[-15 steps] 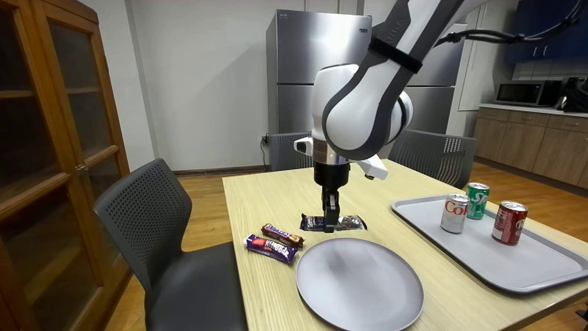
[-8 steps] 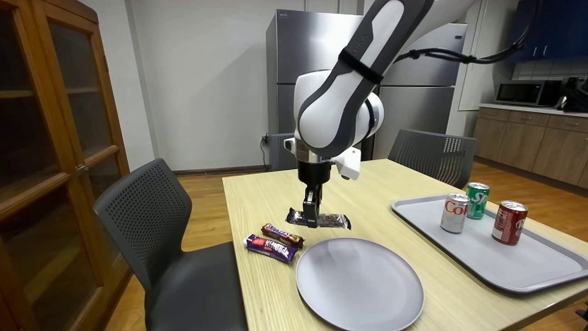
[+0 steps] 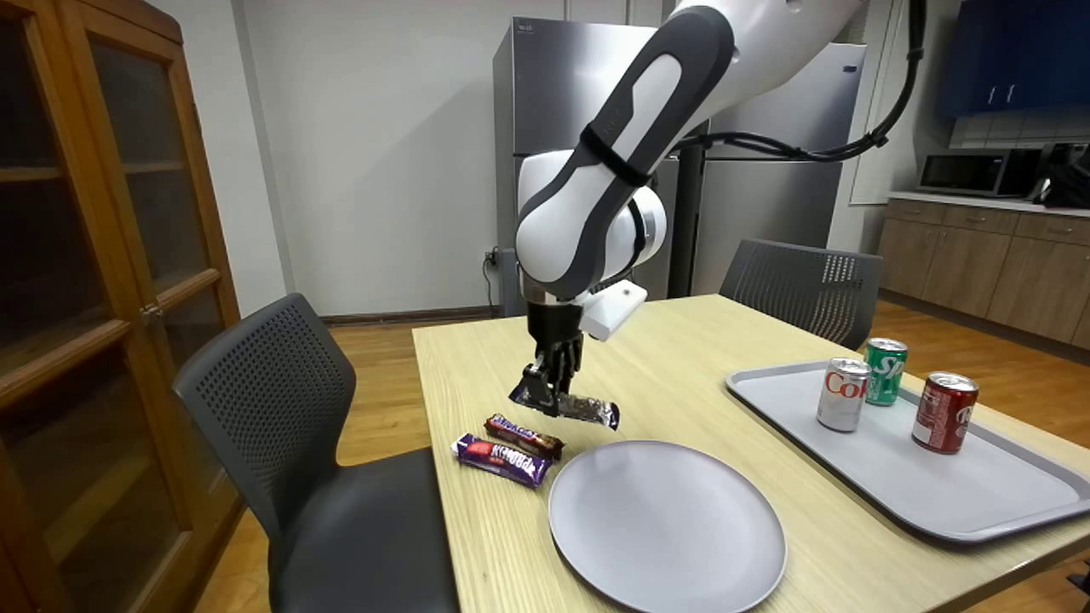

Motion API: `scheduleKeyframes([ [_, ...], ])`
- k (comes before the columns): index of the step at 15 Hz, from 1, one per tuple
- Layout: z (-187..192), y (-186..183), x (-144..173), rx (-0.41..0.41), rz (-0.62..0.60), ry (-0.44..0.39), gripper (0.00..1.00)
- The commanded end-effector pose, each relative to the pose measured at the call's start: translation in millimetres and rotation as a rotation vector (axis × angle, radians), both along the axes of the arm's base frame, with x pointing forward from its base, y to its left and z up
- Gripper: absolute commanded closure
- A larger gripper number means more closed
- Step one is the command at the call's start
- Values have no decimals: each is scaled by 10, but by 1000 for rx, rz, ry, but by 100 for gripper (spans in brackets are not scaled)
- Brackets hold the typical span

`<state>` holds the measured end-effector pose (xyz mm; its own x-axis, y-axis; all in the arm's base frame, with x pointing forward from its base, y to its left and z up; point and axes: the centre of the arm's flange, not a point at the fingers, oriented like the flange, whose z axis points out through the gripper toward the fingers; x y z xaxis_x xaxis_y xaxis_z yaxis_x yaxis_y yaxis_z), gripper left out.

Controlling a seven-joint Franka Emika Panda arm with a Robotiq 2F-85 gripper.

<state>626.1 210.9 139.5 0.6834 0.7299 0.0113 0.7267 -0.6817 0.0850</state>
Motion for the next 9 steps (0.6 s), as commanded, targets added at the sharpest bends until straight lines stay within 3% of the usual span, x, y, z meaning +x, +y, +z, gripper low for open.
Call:
scheduleKeyframes([
  [1, -78, 139, 299, -7, -119, 12, 92],
  [9, -218, 214, 478, 2, -282, 29, 92],
])
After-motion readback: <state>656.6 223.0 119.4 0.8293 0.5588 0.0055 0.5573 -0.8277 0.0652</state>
